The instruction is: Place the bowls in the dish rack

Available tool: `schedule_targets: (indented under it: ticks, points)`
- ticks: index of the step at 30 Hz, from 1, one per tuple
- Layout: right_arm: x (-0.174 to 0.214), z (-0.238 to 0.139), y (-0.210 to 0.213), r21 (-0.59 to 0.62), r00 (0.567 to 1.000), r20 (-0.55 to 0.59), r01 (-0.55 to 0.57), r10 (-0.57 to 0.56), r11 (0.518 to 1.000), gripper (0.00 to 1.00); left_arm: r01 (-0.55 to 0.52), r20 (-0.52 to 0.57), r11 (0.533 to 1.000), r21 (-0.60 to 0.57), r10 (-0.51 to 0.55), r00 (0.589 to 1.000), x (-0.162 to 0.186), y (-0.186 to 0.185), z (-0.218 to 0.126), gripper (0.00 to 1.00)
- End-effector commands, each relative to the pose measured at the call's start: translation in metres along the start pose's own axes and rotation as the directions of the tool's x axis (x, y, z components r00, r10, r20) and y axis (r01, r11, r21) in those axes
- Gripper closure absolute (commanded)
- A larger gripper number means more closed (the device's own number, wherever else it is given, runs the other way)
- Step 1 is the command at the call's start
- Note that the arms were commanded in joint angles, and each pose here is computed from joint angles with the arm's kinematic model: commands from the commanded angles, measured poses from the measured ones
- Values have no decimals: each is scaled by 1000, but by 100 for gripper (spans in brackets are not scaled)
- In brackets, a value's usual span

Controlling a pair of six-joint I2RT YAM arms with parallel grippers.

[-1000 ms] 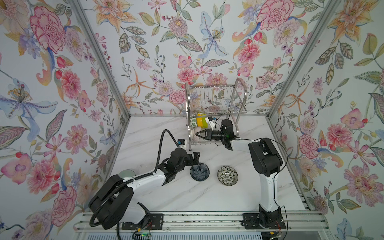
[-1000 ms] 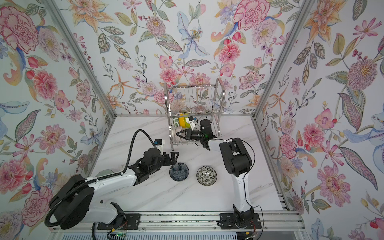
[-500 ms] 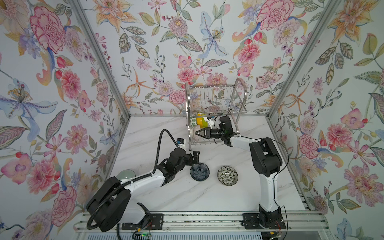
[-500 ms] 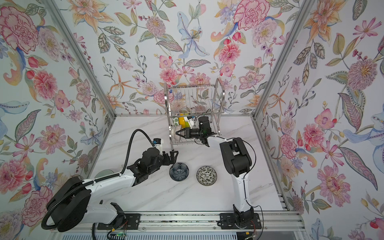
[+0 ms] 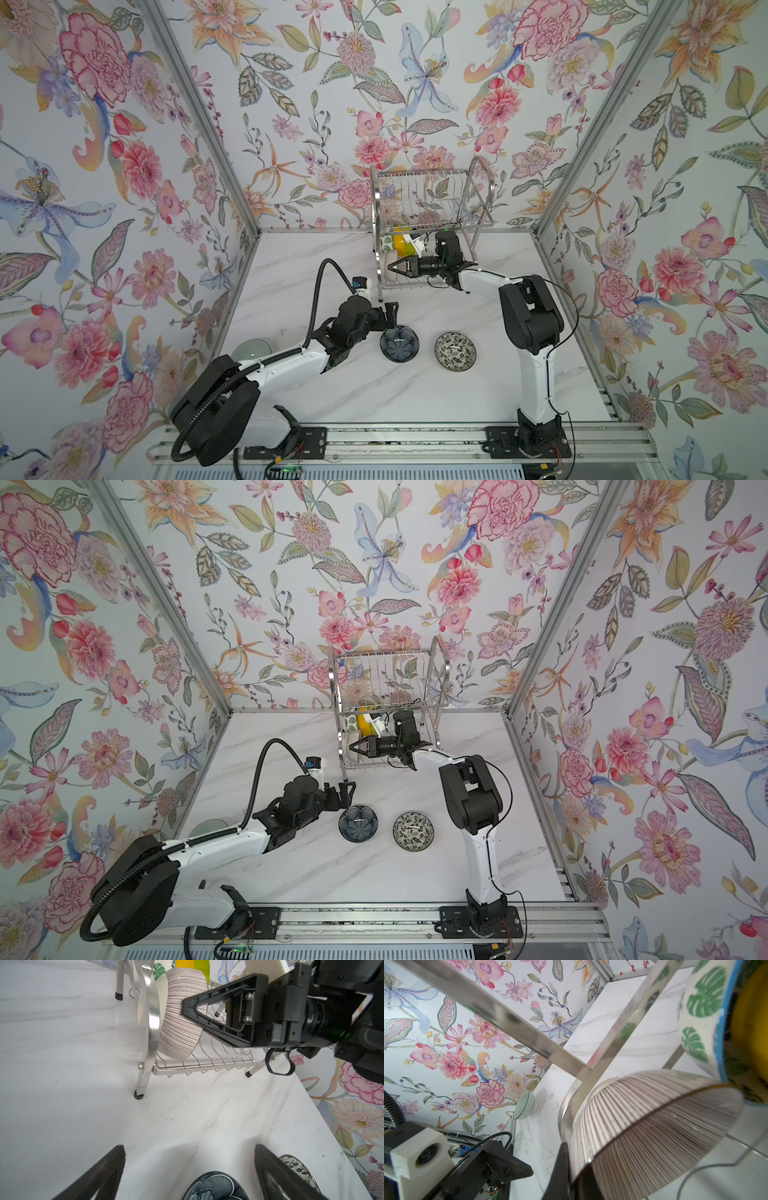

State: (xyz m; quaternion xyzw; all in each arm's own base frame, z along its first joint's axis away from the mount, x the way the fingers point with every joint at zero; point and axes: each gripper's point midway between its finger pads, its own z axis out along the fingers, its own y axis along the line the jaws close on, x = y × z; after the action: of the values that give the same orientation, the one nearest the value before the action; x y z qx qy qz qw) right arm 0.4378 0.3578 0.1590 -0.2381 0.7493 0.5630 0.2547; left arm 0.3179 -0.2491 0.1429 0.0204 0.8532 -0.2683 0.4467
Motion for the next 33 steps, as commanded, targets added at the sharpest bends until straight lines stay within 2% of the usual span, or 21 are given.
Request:
schedule_targets:
  ticks: [1,9,17,33]
  points:
    - [17,0,-27,97,997,-31,-63,67,993,100,-18,7,1000,-23,18,1000,1,4,-5,1]
    - [10,-6,-29,108,996,-12,-82,84,991,100,-14,9,1000,-20,14,1000,1,3,-5,1]
    - [7,-5,-36,113,987,19,-158,157,981,98,-4,2,1000,-21,4,1000,4,5,-3,1]
    - [1,-9,-60,198,970,61,-244,236,950,97,9,4,1000,-22,-9,1000,6,7,-5,1]
